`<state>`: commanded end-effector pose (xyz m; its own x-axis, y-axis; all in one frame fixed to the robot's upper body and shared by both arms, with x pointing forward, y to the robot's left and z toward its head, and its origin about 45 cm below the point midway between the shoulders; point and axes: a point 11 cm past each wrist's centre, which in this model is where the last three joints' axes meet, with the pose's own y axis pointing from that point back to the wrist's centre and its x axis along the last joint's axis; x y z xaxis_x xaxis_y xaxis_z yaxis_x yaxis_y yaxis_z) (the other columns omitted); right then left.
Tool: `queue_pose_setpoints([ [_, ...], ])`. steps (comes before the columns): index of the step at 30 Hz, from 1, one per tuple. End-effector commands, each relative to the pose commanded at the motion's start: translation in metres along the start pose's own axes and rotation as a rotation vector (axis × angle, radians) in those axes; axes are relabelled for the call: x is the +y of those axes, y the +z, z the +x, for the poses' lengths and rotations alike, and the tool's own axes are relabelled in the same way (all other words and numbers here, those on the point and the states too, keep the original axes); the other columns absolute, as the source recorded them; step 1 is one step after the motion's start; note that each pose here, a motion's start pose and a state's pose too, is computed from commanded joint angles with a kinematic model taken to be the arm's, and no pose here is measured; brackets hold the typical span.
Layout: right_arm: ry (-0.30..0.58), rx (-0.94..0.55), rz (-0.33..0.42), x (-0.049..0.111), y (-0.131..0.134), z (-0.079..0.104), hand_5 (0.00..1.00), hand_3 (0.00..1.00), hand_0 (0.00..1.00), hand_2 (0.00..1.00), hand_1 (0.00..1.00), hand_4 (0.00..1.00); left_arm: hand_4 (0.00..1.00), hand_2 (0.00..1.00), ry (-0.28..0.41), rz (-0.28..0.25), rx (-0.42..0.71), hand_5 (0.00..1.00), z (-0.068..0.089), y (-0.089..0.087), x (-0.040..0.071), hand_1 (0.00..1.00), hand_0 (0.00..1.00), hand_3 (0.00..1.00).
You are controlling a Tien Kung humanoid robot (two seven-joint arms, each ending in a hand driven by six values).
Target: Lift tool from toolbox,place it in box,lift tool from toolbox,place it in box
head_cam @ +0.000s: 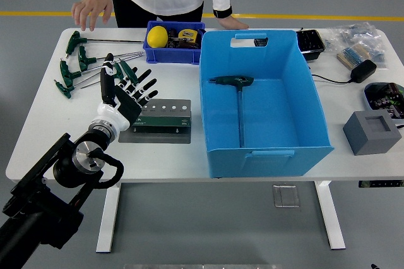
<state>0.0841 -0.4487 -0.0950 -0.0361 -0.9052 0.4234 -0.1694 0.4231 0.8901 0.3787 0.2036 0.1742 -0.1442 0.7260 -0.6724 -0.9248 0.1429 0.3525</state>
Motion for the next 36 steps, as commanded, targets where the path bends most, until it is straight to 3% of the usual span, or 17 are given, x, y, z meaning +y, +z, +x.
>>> queue_pose_setpoints([
  [15,-0.001,-0.007,-0.001,0.0,0.003,0.0,0.963,0.692,0.597,0.631,0.531,0.902,0.998,0.65,-0.11,-0.105,0.039,0.998,-0.04,0.04,0.023,0.505,0.292,0.747],
  [17,-0.001,-0.006,-0.001,0.0,0.003,0.0,0.963,0.692,0.597,0.631,0.531,0.902,0.998,0.65,-0.114,-0.119,0.044,0.998,-0.044,0.044,0.026,0.505,0.292,0.747],
  [18,-0.001,-0.007,-0.001,0.0,0.003,0.0,0.964,0.692,0.597,0.631,0.529,0.903,0.998,0.589,-0.115,-0.125,0.045,0.938,-0.045,0.045,0.027,0.477,0.272,0.664],
  [23,-0.001,-0.009,-0.001,0.0,0.002,0.0,0.964,0.692,0.597,0.631,0.529,0.903,0.998,0.589,-0.11,-0.149,0.034,0.938,-0.049,0.048,0.029,0.477,0.272,0.664],
  [24,-0.001,-0.009,-0.001,0.0,0.002,0.0,0.963,0.692,0.597,0.631,0.53,0.903,0.998,0.528,-0.11,-0.152,0.026,0.728,-0.049,0.049,0.029,0.406,0.254,0.586],
  [29,-0.001,-0.009,-0.001,0.0,0.002,0.0,0.963,0.692,0.597,0.631,0.53,0.903,0.998,0.528,-0.104,-0.178,-0.052,0.728,-0.05,0.052,0.029,0.406,0.254,0.586],
  [30,-0.001,-0.009,-0.001,0.0,0.002,0.0,0.963,0.693,0.597,0.631,0.529,0.904,0.998,0.35,-0.105,-0.18,-0.06,0.542,-0.05,0.052,0.029,0.292,0.245,0.465],
  [35,-0.001,-0.009,-0.001,0.0,0.002,0.0,0.963,0.693,0.597,0.631,0.529,0.904,0.998,0.35,-0.106,-0.184,-0.08,0.542,-0.05,0.052,0.028,0.292,0.245,0.465],
  [36,-0.001,-0.009,0.0,0.0,0.001,0.0,0.963,0.693,0.597,0.631,0.53,0.904,0.998,0.269,-0.103,-0.188,-0.083,0.429,-0.05,0.052,0.028,0.21,0.243,0.444],
])
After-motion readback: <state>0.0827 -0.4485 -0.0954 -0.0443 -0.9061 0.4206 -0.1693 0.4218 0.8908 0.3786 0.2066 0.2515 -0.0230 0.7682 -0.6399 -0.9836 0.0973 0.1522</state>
